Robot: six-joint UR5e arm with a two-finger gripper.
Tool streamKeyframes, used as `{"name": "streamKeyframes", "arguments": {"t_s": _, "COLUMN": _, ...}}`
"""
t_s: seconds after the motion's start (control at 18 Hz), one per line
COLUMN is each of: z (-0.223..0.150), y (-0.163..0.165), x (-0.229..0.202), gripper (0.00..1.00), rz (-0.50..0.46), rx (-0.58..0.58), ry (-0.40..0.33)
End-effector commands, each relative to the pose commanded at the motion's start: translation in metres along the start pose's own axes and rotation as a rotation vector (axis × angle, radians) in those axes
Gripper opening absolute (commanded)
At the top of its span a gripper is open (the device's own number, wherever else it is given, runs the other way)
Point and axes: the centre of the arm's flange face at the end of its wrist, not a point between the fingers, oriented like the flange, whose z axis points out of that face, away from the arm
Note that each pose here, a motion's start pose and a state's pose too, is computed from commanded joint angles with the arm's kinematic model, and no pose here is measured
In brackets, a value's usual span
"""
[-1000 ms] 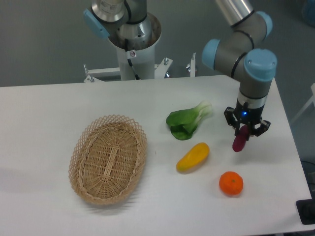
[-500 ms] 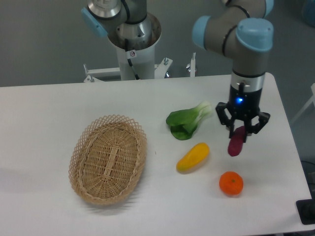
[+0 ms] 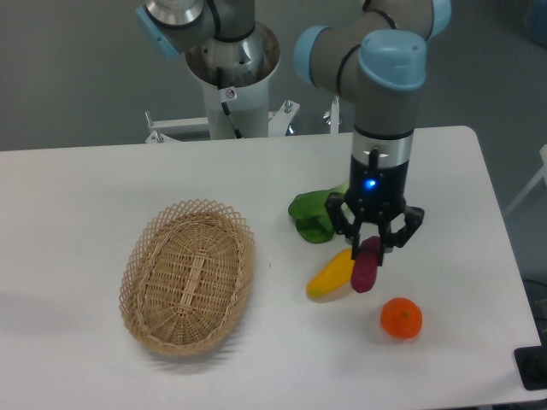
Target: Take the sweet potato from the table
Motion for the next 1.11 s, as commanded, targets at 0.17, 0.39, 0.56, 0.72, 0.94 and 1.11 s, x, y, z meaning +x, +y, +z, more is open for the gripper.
{"name": "streamKeyframes", "arguments": {"t_s": 0.17, "z": -0.007, "y": -0.006, "x": -0.003, "gripper": 0.42, "rz": 0.008, "rx": 0.022, "ry": -0.006}}
{"name": "streamKeyframes", "arguments": {"t_s": 0.39, "z": -0.017, "y": -0.018, "x": -0.007, "gripper": 0.42, "rz": 0.005, "rx": 0.042, "ry": -0.018}}
{"name": "streamKeyframes", "arguments": {"t_s": 0.56, "z": -0.017, "y": -0.017, "x": -0.008, "gripper": 0.42, "rz": 0.002, "rx": 0.044, "ry": -0.019}}
{"name": "streamKeyframes", "arguments": {"t_s": 0.72, "z": -0.016, "y": -0.018, "x": -0.008, "gripper": 0.42, "rz": 0.002, "rx": 0.042, "ry": -0.020}}
{"name": "streamKeyframes", "arguments": {"t_s": 0.94, "z": -0.014, "y": -0.017, "x": -0.008, "gripper": 0.42, "rz": 0.000, "rx": 0.038, "ry": -0.020}}
{"name": "streamKeyframes", "arguments": {"t_s": 1.11, "z": -0.013, "y": -0.015, "x": -0.007, "gripper": 0.42, "rz": 0.002, "rx": 0.036, "ry": -0.018}}
